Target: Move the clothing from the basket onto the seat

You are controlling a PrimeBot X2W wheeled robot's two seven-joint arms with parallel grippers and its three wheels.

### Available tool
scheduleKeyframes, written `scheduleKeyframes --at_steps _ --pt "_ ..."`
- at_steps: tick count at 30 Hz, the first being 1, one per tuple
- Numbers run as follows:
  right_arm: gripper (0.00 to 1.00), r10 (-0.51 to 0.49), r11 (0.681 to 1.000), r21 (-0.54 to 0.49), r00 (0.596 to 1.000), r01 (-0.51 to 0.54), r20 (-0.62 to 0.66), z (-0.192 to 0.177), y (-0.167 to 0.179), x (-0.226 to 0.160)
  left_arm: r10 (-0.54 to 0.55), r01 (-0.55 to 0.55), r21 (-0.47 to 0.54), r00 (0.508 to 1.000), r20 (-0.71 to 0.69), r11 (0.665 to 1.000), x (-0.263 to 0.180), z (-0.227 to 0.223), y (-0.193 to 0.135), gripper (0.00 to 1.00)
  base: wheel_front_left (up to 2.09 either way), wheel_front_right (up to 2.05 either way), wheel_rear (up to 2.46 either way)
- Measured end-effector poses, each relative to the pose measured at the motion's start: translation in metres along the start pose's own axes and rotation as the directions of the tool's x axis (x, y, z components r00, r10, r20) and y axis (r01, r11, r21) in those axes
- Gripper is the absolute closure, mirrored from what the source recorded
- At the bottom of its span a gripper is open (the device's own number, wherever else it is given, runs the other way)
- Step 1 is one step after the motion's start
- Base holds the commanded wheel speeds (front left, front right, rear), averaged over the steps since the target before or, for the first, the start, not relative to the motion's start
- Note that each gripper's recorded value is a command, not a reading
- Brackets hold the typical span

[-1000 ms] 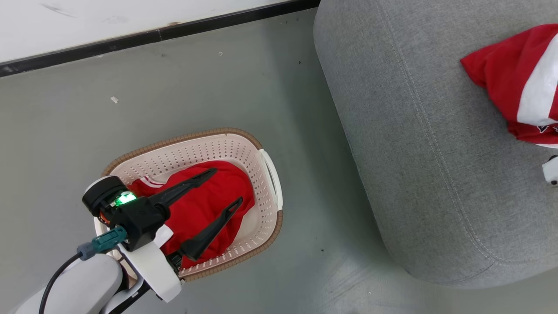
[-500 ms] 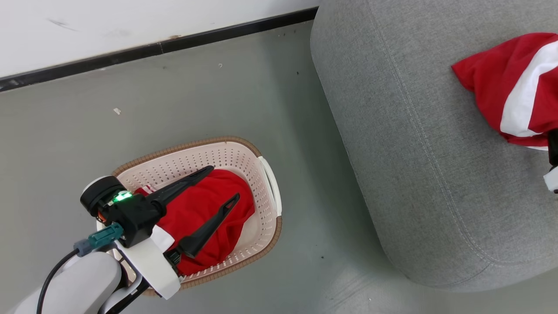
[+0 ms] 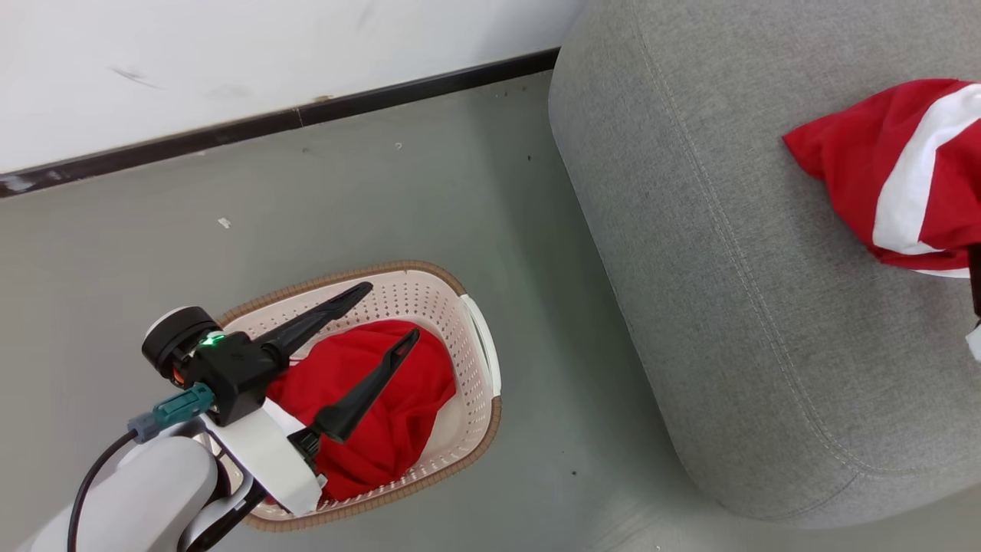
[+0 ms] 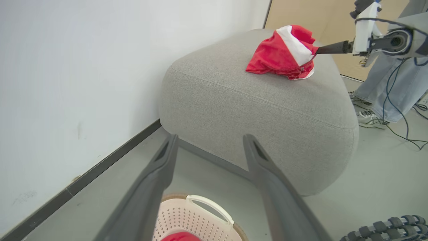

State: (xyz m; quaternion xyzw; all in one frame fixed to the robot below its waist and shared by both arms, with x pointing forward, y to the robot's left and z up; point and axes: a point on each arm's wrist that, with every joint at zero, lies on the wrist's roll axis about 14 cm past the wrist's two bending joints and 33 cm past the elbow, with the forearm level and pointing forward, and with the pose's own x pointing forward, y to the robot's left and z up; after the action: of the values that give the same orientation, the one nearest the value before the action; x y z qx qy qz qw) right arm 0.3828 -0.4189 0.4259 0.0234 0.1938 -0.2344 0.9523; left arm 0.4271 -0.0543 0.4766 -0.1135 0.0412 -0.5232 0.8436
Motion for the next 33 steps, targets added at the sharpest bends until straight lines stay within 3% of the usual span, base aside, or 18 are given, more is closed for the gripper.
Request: scheduleKeyframes --at_steps 13,24,33 --pt "0.0 0.107 0.994 -0.032 0.988 -0.104 0.108 0.036 0.03 -0.01 0.056 -0.056 0.017 0.998 0.015 0.998 -0.009 0.012 0.001 0.0 0.0 0.0 0.0" --pt "0.0 0.154 0.988 -0.023 0.987 -0.153 0.035 0.021 0.041 -0.025 0.117 -0.118 0.034 0.992 0.041 0.992 -0.018 0.029 0.003 0.0 0.0 0.0 0.0" --pt "0.0 0.213 0.977 -0.045 0.973 -0.209 0.086 0.049 0.054 -0.036 0.167 -0.17 0.045 0.984 0.066 0.984 -0.029 0.042 0.002 0.0 0.0 0.0 0.0"
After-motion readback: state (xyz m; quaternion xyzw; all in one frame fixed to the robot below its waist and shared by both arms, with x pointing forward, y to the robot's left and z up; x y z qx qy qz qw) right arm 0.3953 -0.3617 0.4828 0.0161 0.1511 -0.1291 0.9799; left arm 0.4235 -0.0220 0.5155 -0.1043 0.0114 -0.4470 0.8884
